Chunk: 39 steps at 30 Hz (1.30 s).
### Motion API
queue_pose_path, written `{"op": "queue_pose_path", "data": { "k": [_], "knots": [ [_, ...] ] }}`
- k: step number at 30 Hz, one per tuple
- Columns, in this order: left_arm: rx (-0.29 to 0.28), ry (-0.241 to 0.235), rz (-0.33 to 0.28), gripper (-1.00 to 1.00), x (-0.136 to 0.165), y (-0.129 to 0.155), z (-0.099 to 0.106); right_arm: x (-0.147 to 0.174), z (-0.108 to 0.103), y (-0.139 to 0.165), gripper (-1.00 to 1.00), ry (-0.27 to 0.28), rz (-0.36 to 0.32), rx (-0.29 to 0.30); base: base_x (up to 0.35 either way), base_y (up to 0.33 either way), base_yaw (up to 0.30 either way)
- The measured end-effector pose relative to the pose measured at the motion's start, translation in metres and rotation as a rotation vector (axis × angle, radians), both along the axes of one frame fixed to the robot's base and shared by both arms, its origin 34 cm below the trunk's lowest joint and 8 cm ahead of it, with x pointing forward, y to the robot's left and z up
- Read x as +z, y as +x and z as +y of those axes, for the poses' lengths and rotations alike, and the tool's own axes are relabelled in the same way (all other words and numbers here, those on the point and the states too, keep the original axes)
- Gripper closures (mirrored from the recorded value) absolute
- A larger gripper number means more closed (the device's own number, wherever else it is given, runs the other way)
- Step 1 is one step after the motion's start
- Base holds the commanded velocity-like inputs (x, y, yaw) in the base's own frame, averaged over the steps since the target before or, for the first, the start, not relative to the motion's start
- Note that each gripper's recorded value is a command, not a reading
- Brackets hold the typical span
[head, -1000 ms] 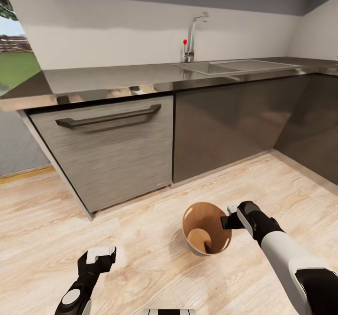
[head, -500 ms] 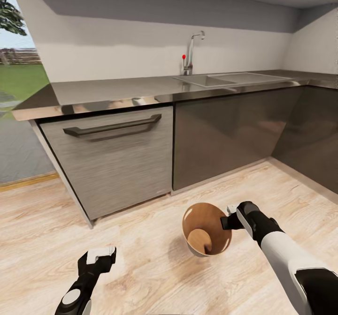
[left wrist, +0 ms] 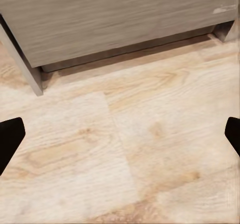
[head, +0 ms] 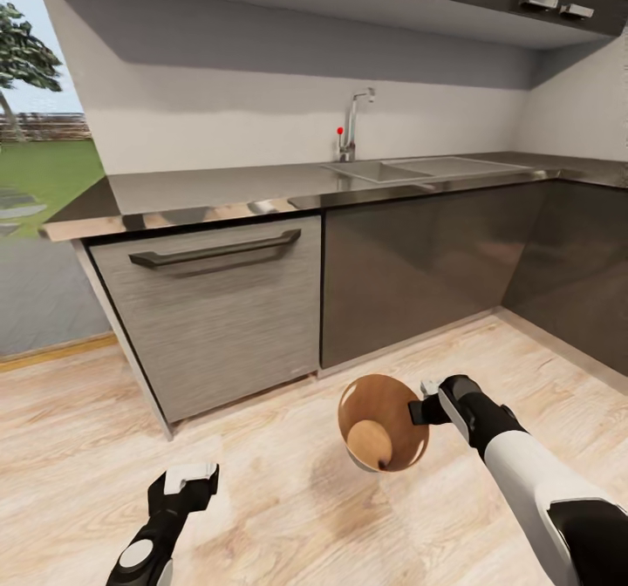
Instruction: Put the three can of soda from the living room inside the tash can in the kitchen.
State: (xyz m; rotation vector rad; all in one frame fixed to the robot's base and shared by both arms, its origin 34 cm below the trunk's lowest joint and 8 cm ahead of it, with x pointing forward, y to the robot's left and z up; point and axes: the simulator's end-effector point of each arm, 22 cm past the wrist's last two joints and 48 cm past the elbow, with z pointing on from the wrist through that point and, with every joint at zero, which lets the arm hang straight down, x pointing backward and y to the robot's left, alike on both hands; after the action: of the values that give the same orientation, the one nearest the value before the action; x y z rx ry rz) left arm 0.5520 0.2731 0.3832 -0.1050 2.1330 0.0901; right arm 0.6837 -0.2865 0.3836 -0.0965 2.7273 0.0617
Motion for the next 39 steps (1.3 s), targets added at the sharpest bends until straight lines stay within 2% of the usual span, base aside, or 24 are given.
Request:
{"op": "queue_pose_path", "data": {
  "k": [9,19,30,39],
  "knots": [
    [-0.01,-0.01,-0.033,-1.0,0.017,0.004,-0.005,0.023,0.003,0.004,1.0,0.001,-0.038,0.004,0.0,0.0,0.0],
    [-0.017,-0.015,-0.037,-1.0,0.031,0.004,-0.007,0.06,0.002,0.024,1.0,0.01,-0.16,0.006,0.0,0.0,0.0],
    [-0.029,-0.02,-0.018,-1.0,0.052,0.01,-0.01,0.088,-0.004,0.034,1.0,0.007,-0.179,0.001,0.0,0.0,0.0],
    [-0.067,-0.045,0.008,-1.0,0.069,0.014,-0.019,0.102,-0.004,0.034,1.0,0.01,-0.172,0.001,0.0,0.0,0.0]
  ]
}}
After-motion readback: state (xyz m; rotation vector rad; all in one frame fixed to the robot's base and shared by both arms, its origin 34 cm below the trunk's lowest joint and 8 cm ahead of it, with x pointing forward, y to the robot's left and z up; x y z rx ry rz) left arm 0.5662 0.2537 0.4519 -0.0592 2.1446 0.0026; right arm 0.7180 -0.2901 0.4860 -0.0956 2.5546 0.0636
